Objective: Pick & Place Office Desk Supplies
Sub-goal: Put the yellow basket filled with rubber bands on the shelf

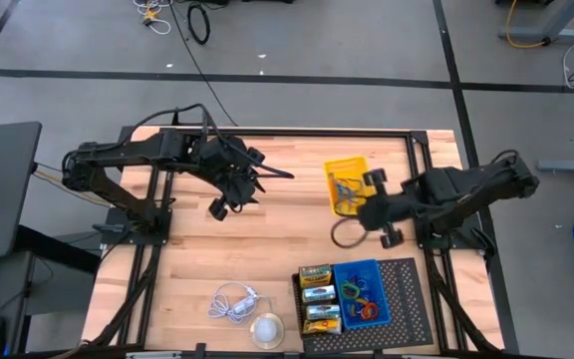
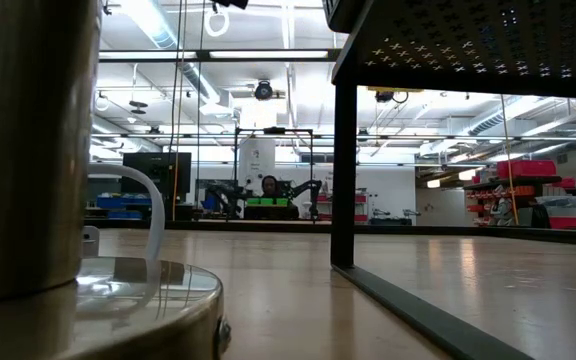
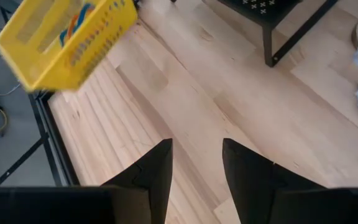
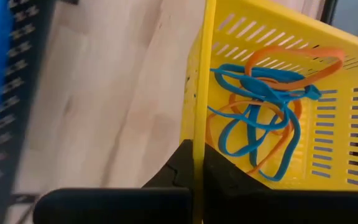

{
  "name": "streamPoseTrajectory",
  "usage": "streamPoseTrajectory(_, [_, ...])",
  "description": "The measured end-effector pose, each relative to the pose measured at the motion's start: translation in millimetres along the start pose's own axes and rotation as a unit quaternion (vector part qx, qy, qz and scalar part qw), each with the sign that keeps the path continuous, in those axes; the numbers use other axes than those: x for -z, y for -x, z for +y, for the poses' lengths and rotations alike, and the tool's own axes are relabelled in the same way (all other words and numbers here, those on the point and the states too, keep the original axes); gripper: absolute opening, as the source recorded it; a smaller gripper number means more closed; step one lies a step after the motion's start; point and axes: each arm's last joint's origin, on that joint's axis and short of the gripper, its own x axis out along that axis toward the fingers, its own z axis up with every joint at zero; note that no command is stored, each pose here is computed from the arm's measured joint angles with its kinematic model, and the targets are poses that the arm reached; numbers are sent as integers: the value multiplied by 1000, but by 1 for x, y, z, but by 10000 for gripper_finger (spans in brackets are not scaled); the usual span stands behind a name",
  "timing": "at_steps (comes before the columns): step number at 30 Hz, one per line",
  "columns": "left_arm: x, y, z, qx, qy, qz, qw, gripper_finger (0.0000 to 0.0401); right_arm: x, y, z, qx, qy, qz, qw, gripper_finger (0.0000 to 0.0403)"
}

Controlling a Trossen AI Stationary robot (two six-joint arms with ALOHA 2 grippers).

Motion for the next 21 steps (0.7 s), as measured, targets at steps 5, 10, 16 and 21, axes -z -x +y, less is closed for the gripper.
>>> streamPoseTrajectory(5, [0,0,0,-1,2,1,1000,148,10,12,28,-8,-40,38,998,4])
streamPoseTrajectory(10, [0,0,0,-1,7,1,1000,148,16,24,54,-20,-81,47,995,4])
streamPoseTrajectory(16, [0,0,0,-1,10,1,1000,148,23,37,83,-48,-128,40,990,4])
streamPoseTrajectory(21, [0,0,0,-1,12,1,1000,148,29,48,105,-67,-160,33,984,4])
